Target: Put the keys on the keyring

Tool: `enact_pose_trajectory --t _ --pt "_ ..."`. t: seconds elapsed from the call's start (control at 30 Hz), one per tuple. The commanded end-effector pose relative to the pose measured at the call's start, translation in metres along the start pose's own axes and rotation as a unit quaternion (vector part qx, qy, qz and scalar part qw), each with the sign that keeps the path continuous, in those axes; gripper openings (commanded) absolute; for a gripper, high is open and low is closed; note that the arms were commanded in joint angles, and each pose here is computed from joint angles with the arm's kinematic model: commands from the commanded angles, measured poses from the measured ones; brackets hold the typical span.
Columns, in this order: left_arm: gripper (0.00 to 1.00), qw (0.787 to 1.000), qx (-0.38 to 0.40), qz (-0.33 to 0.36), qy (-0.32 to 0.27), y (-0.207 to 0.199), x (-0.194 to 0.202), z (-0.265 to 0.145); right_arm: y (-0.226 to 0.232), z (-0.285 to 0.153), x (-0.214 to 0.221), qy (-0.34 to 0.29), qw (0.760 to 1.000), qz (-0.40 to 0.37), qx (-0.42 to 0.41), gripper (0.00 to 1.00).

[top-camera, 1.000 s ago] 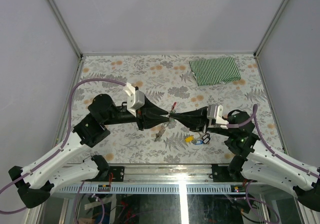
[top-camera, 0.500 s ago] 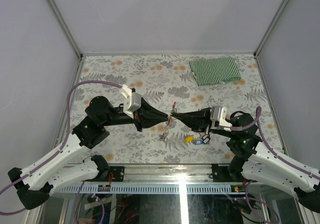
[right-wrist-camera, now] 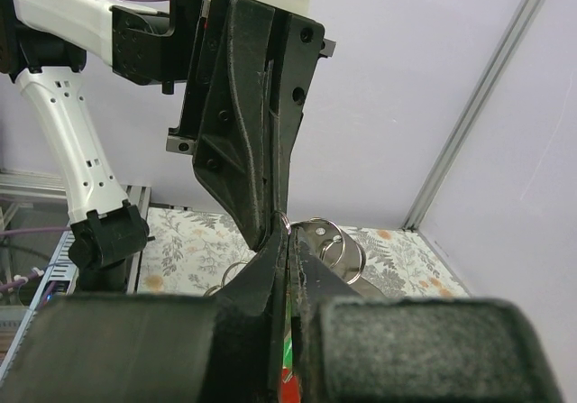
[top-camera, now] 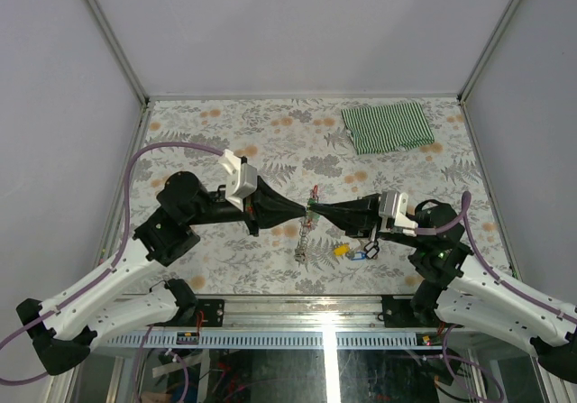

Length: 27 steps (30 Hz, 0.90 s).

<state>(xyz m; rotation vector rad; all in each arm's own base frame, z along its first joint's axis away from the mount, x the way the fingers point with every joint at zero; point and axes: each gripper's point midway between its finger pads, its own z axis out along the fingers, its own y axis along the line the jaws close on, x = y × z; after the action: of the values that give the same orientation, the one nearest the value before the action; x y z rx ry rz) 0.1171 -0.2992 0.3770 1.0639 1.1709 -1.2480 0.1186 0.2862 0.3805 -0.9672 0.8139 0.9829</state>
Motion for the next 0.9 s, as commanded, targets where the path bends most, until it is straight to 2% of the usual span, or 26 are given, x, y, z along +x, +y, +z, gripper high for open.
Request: enact_pose_trajectory --t 0.0,0.13,0.27,0.4,0.77,0.87 --pt "0.00 0.999 0.005 0.032 -0.040 -0.001 -0.026 0.003 0.008 0.002 -0.024 -0.030 0.999 -0.016 -0.026 0.00" --pt "0.00 0.997 0.019 0.055 -0.041 -0.006 -0.025 0.001 0.013 0.000 -0.027 -0.026 0.999 -0.011 -0.040 0.03" --pt "0.00 0.995 0.032 0.085 -0.039 -0.010 -0.022 -0.002 0.022 -0.006 -0.036 -0.022 0.998 -0.003 -0.061 0.25" --pt "0.00 0.992 0.040 0.118 -0.028 -0.011 -0.020 -0.004 0.028 -0.012 -0.041 -0.004 0.997 0.002 -0.074 0.33" --pt "0.00 0.969 0.088 0.231 -0.005 -0.018 -0.018 -0.006 0.032 -0.018 -0.041 0.014 0.997 0.021 -0.079 0.34" --pt "0.00 0.964 0.083 0.250 0.025 -0.010 -0.014 -0.005 0.030 -0.016 -0.034 0.028 0.996 0.018 -0.078 0.34"
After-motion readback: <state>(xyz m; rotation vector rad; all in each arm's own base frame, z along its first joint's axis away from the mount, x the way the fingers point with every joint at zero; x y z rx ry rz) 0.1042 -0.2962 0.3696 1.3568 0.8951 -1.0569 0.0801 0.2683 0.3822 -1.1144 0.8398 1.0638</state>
